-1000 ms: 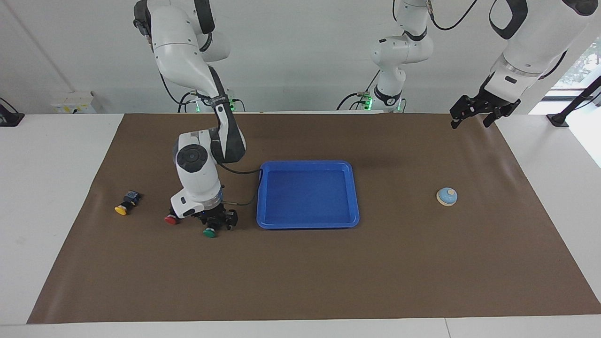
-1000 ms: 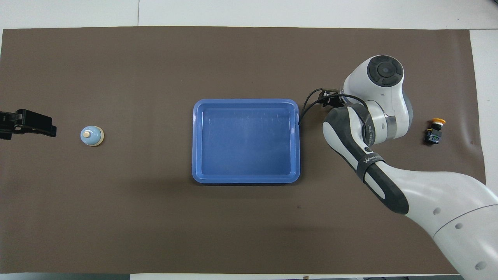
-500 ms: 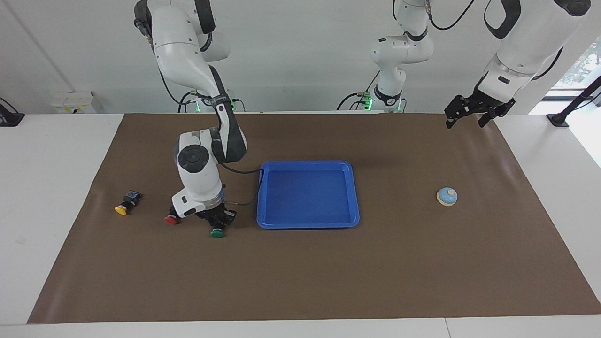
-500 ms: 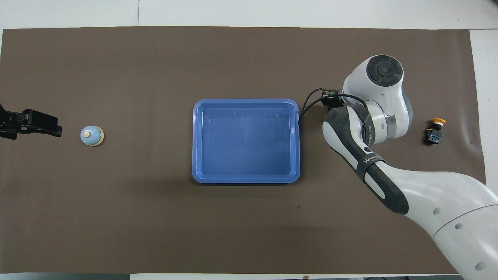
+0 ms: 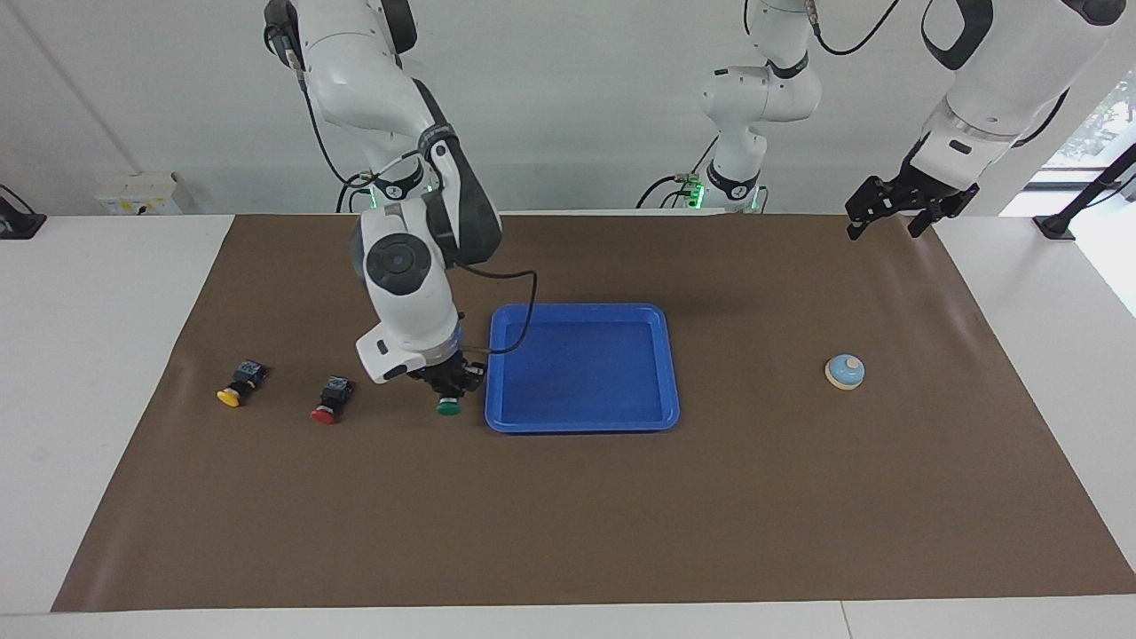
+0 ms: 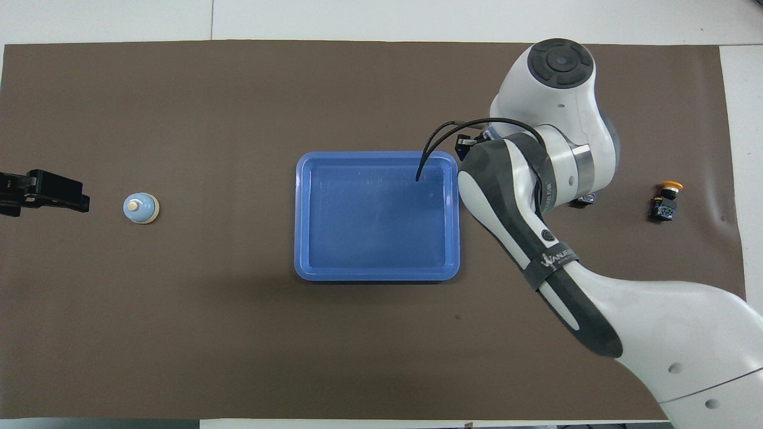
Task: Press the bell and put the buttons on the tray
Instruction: 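Carry the green button into the blue tray and release it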
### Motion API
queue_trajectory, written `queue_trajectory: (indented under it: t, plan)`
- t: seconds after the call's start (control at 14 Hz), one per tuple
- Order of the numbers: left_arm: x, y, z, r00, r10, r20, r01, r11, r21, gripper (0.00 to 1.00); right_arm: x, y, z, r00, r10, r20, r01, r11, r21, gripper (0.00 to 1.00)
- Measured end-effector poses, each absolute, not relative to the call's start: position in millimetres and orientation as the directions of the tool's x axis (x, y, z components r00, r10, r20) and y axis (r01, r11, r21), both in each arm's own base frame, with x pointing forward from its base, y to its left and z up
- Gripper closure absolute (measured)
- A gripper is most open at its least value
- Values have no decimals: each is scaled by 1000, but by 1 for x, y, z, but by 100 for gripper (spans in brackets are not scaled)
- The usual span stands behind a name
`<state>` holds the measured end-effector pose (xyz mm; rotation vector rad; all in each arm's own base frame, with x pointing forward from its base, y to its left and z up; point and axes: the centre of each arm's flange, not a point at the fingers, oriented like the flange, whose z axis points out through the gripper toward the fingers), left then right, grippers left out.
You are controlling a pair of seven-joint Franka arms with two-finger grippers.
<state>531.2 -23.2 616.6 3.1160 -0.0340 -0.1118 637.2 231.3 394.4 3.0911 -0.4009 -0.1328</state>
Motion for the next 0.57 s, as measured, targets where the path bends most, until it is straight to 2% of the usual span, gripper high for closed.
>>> queue_trajectory:
  t: [0.21, 0.57]
  plan:
    - [530, -24, 617, 997, -24, -76, -22, -999, 24, 0, 612, 291, 384, 972, -219, -85, -216, -976, 40, 60]
    - [527, -26, 618, 996, -29, -85, -27, -999, 24, 0, 581, 328, 323, 977, -202, -64, -201, -979, 23, 60]
